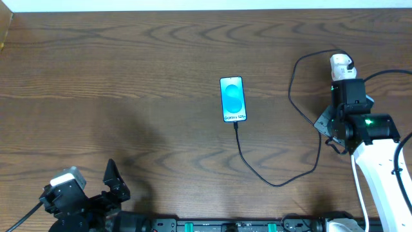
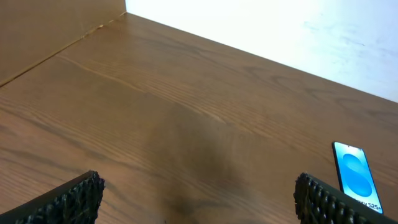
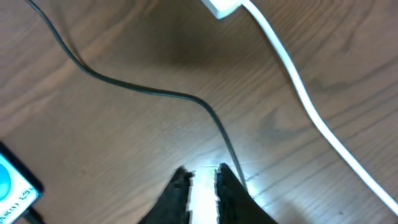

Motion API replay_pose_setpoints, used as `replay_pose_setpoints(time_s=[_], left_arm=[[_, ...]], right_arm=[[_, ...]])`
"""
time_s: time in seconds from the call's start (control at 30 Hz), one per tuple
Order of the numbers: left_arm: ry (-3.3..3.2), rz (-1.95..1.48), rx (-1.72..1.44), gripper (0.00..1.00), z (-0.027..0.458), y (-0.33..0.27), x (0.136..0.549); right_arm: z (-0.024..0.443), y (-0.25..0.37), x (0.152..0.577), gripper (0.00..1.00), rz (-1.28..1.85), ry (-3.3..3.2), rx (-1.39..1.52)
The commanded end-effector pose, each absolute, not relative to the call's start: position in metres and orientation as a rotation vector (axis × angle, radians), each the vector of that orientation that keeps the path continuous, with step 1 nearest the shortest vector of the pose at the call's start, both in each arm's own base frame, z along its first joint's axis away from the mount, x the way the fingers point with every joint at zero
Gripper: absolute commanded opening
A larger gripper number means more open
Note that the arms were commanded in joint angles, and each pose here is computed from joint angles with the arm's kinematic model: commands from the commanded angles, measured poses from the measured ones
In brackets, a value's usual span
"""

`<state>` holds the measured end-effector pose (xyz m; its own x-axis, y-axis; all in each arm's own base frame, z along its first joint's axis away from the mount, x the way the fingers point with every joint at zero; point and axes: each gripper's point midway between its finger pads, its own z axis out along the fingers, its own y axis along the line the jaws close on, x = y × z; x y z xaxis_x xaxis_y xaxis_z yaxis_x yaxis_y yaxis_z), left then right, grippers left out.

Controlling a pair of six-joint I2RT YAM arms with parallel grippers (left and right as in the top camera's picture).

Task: Plug charger to phone and switch on socket
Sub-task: 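Move the right gripper over the white power strip's switch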

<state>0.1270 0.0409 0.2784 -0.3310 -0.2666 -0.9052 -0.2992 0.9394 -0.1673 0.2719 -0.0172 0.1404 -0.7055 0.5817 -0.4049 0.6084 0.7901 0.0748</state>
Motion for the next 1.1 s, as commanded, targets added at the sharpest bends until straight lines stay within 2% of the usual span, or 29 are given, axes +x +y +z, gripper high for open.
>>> replay_pose_setpoints(time_s=[0.0, 0.1, 0.2, 0.47, 0.7, 1.07], left_arm=[[1.927, 0.037, -0.434, 0.98, 0.279, 0.043, 0.123], [1.996, 0.062, -0.432, 0.98, 0.264, 0.044, 0.116], [2.061, 0.087, -0.43, 0.98, 0.25, 0.045, 0.108], [2.059, 0.086, -0.429, 0.98, 0.25, 0.045, 0.108], [2.059, 0.086, -0.429, 0.98, 0.25, 0.045, 0.108], [2.058, 0.086, -0.429, 0.98, 0.251, 0.045, 0.108]], right_arm=[[0.142, -0.02, 0.276, 0.08, -0.088, 2.544, 0.91], [0.143, -0.019, 0.277, 0.01, -0.064, 2.517, 0.976], [0.142, -0.015, 0.277, 0.01, -0.032, 2.526, 0.98], [0.137, -0.009, 0.272, 0.01, 0.091, 2.571, 1.036], [0.133, -0.041, 0.256, 0.01, 0.087, 2.556, 1.221], [0.133, -0.069, 0.249, 0.01, 0.133, 2.52, 1.319]])
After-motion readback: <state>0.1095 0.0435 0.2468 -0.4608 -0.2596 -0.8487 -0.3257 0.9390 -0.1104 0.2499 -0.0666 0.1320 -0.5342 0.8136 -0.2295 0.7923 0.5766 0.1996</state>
